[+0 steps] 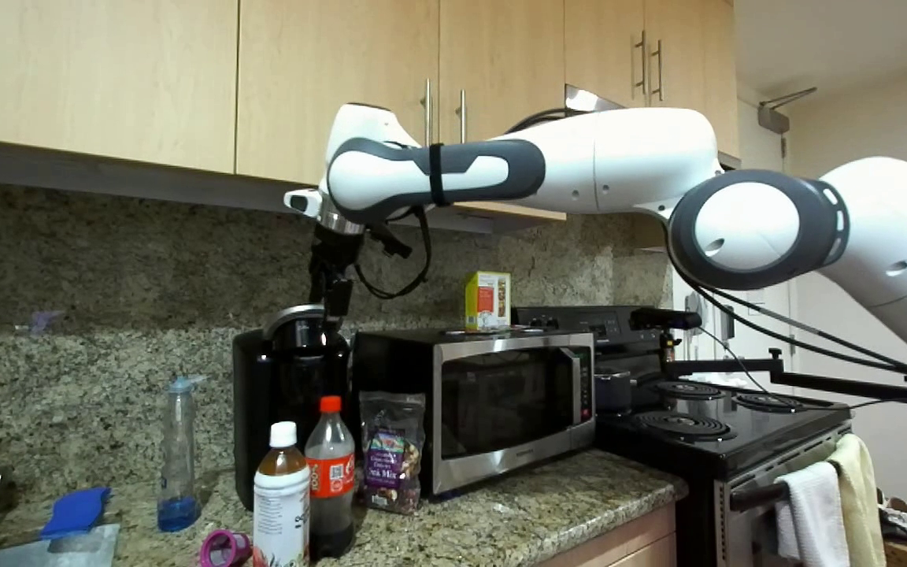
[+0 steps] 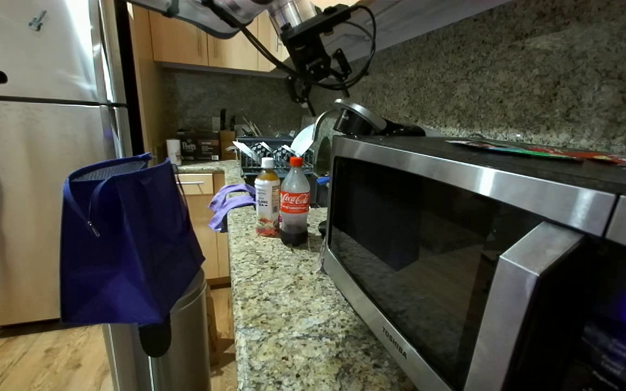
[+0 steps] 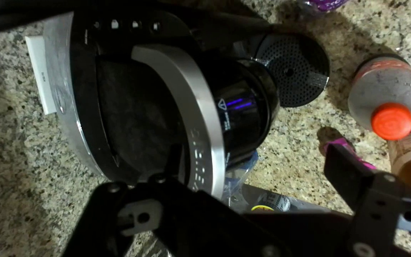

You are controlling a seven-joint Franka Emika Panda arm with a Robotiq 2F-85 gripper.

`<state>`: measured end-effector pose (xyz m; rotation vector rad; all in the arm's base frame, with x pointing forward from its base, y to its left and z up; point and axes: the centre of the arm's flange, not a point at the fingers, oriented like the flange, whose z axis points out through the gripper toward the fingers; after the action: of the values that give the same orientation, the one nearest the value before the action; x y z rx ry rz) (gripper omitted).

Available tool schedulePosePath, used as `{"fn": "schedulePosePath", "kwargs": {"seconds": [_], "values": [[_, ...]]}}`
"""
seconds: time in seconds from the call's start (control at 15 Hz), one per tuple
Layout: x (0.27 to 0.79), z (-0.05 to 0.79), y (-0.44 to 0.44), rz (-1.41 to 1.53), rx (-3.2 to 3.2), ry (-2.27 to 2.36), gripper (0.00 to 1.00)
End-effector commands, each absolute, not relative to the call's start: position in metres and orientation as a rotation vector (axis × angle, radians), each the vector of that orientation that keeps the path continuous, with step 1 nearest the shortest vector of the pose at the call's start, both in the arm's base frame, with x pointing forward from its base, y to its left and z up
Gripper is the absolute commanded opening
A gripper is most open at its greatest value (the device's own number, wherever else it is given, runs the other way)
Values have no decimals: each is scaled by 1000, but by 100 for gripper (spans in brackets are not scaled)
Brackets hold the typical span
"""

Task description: Close the lid of the machine beside the microwave

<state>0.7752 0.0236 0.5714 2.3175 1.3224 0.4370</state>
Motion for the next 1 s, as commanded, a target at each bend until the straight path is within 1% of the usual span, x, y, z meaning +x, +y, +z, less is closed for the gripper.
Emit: {"fn": "schedulePosePath", "kwargs": {"seconds": [0.0,0.47,0.53,0.93], "values": [[807,571,22,377,2313,1302,100],[802,555,26,234,2469,1350,100],[777,548,30,212,2494,1368,100],[772,534,44,32,2627,1624,100]]}}
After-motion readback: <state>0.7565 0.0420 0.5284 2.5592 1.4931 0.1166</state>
